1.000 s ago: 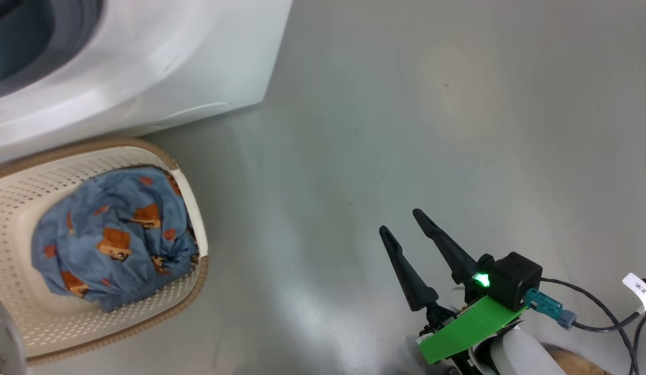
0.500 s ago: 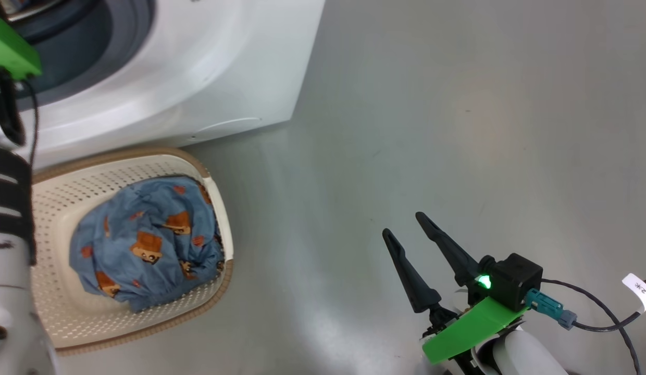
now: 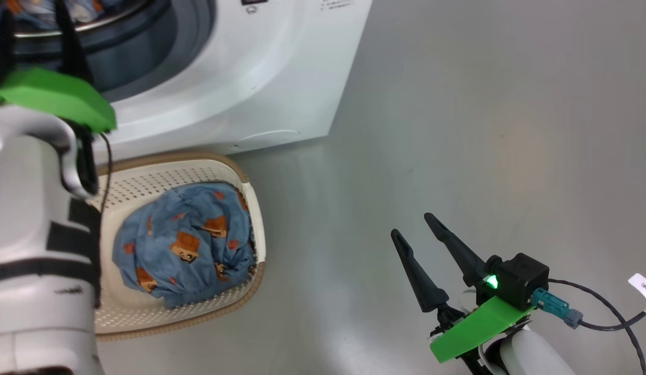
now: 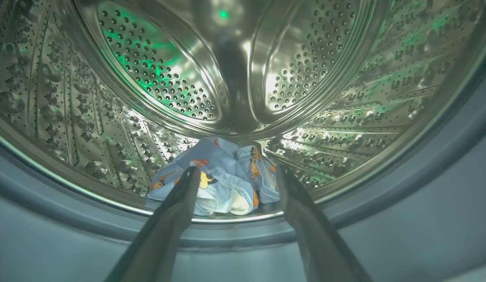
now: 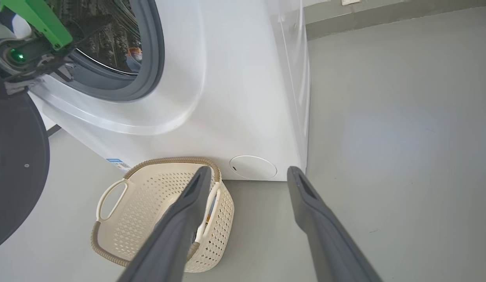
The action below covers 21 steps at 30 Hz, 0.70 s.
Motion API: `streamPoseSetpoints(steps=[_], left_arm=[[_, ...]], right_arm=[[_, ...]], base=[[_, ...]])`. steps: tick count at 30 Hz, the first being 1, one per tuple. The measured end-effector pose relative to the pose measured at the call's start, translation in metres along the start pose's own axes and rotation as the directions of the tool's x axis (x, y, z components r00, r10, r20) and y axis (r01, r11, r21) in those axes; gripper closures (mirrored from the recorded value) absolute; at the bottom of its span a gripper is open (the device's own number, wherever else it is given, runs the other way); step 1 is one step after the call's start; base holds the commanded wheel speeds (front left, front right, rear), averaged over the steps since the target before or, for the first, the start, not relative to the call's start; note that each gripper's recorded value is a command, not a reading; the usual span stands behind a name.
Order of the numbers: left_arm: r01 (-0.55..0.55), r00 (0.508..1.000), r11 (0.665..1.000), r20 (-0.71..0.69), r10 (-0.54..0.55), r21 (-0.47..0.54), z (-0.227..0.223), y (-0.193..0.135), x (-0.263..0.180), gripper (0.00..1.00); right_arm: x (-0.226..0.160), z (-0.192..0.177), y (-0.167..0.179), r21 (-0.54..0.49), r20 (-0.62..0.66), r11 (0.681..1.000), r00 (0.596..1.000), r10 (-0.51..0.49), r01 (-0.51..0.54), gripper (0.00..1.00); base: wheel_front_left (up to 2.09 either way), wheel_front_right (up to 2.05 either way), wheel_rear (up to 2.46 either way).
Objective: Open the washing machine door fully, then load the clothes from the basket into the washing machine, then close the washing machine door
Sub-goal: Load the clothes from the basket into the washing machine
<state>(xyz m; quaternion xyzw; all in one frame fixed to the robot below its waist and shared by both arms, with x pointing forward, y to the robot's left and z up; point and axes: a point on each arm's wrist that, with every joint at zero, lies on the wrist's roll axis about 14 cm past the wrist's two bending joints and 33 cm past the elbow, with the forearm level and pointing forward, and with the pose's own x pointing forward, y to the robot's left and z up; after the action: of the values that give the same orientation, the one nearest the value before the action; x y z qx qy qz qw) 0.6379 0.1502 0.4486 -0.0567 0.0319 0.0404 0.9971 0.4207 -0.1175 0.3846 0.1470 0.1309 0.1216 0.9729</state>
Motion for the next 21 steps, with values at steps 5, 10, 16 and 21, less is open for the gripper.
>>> streamPoseSetpoints(steps=[5, 10, 16, 21], left_arm=[[0.009, 1.0, 1.0, -0.009, -0.01, -0.006, -0.003, 0.002, -0.023, 0.0], [0.036, 0.999, 0.999, -0.015, -0.036, -0.027, -0.005, 0.001, -0.051, 0.0], [0.024, 0.998, 0.998, -0.049, -0.027, -0.06, -0.017, 0.013, -0.102, 0.0], [0.017, 0.996, 0.996, -0.088, -0.025, -0.093, -0.03, 0.02, -0.148, 0.0]], right_arm=[[0.002, 0.007, 0.007, -0.002, 0.018, 1.0, 1.0, 0.021, -0.021, 0.0], [0.002, 0.021, 0.011, -0.01, 0.056, 1.0, 0.998, 0.027, -0.027, 0.0], [-0.007, 0.041, 0.016, -0.018, 0.111, 0.999, 0.993, 0.029, -0.027, 0.0], [-0.024, 0.049, 0.012, -0.012, 0.138, 1.0, 0.99, -0.002, 0.004, 0.0]], base=[[0.0, 0.0, 0.0], [0.0, 0.0, 0.0], [0.0, 0.0, 0.0], [0.0, 0.0, 0.0]])
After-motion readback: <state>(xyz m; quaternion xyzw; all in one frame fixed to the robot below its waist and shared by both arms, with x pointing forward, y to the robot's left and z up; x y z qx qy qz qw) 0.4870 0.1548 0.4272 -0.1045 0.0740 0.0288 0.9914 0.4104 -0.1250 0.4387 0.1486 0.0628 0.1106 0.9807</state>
